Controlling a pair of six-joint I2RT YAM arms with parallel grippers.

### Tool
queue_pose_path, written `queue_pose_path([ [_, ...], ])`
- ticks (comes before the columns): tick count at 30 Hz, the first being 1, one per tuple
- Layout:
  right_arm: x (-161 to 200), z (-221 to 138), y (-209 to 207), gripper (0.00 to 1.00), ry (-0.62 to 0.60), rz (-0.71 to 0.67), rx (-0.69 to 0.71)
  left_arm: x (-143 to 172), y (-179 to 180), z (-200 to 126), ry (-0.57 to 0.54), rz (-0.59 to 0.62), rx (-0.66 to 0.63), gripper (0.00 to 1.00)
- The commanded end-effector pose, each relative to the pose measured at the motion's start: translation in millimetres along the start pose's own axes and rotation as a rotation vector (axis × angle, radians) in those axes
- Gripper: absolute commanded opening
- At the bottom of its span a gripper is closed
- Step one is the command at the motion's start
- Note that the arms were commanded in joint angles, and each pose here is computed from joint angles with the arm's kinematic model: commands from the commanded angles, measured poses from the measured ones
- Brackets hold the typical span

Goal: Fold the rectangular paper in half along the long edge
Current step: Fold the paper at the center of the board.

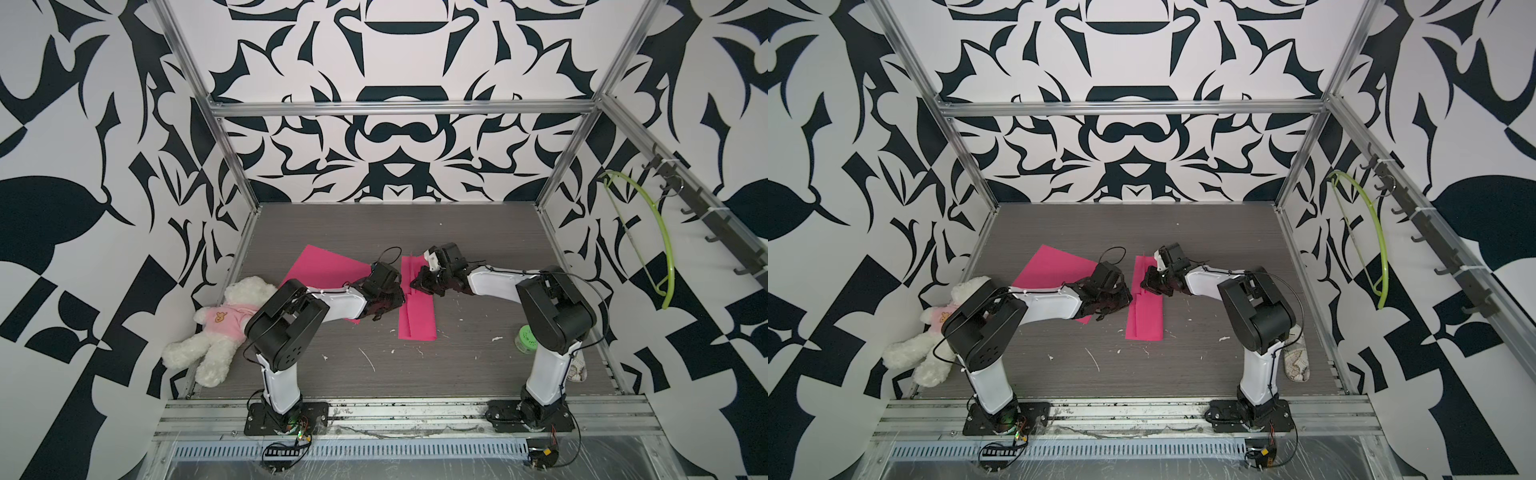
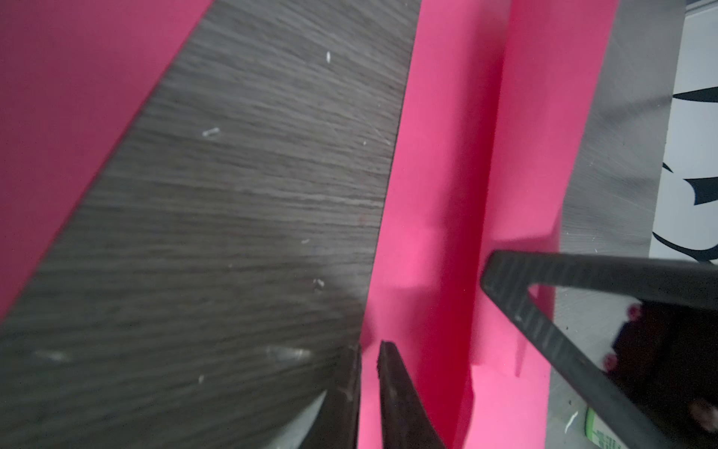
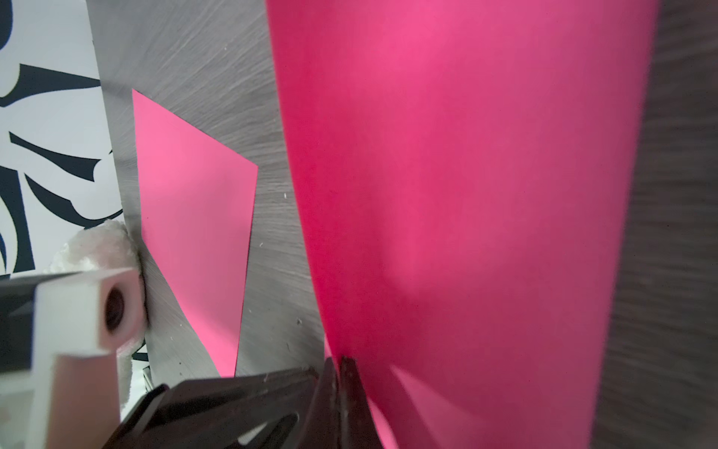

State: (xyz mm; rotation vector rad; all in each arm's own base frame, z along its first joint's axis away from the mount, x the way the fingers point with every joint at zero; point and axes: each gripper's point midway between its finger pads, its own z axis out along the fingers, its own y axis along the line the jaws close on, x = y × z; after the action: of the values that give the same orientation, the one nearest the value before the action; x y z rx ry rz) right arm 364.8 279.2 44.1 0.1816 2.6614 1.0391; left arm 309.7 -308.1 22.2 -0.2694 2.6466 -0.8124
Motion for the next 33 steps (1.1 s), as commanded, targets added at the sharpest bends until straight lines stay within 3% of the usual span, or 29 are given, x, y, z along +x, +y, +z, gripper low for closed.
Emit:
queue_pose_path([
  [1, -19, 0, 19, 0.0, -0.057, -0.004, -0.042, 47, 67, 2, 0.153, -0.039, -0.209, 0.15],
  [13, -17, 22, 14, 0.0, -0.031, 0.03, -0.04, 49, 73, 0, 0.153, -0.051, -0.213, 0.13],
  [33, -22, -2, 24, 0.0, -0.051, -0.058, 0.0, 46, 71, 1, 0.151, -0.042, -0.21, 0.2],
])
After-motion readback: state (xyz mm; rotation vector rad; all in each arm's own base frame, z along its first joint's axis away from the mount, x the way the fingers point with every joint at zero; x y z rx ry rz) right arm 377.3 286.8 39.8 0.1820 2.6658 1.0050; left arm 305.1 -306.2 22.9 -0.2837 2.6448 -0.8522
